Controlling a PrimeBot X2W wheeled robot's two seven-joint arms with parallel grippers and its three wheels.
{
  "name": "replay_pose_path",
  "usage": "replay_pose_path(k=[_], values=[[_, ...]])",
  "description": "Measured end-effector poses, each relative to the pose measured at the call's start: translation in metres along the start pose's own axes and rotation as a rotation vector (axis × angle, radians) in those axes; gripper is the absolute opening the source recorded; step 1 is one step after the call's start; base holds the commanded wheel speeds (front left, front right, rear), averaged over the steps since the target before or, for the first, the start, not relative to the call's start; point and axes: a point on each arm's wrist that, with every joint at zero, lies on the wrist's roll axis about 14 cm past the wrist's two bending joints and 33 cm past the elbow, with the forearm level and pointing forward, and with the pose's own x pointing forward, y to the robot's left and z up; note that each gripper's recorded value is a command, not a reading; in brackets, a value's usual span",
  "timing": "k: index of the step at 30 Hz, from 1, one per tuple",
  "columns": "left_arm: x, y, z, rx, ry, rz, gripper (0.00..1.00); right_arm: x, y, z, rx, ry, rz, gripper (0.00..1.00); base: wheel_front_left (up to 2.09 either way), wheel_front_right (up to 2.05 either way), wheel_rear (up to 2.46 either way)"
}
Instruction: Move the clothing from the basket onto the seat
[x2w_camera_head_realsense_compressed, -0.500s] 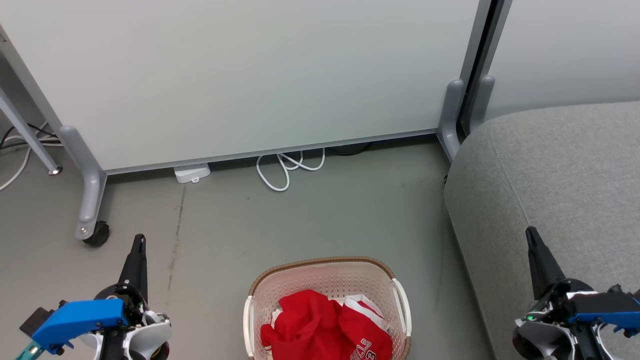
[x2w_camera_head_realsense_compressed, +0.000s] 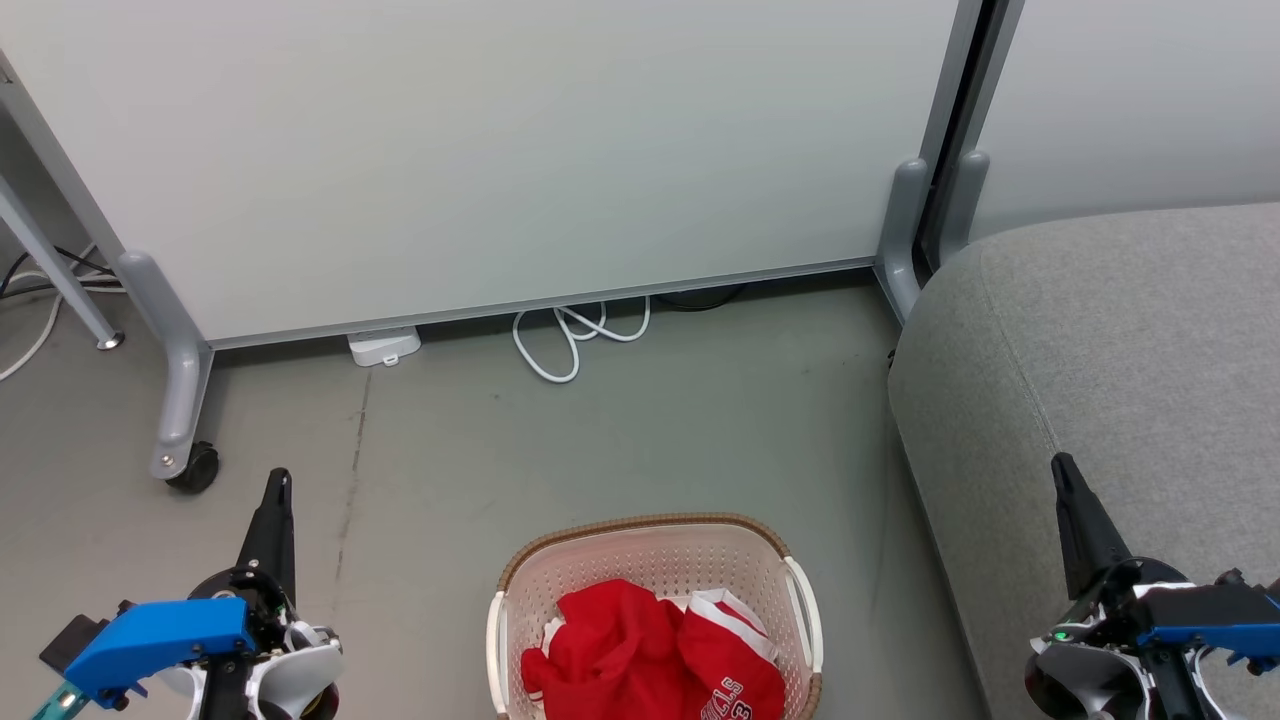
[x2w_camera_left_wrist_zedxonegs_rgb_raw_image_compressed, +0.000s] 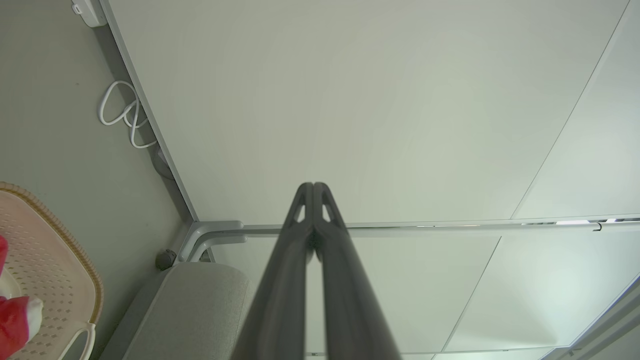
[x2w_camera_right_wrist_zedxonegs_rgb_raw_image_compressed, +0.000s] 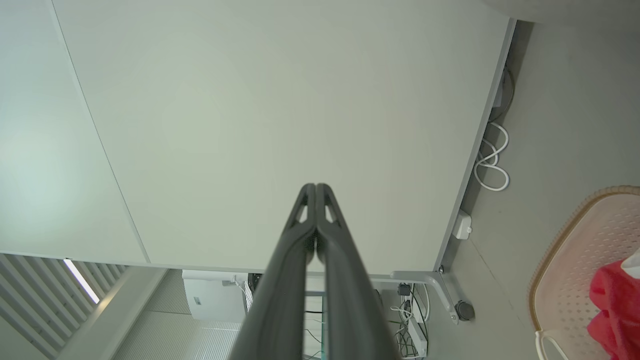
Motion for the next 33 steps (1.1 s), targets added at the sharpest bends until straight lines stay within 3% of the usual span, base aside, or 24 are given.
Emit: replay_pose_path(k=[33], values=[[0.0000,0.0000,0.0000,0.000,0.000,0.000,0.00,0.0000,0.0000,0.0000,0.000,0.000,0.000,0.00,0.00,0.00,0.00]])
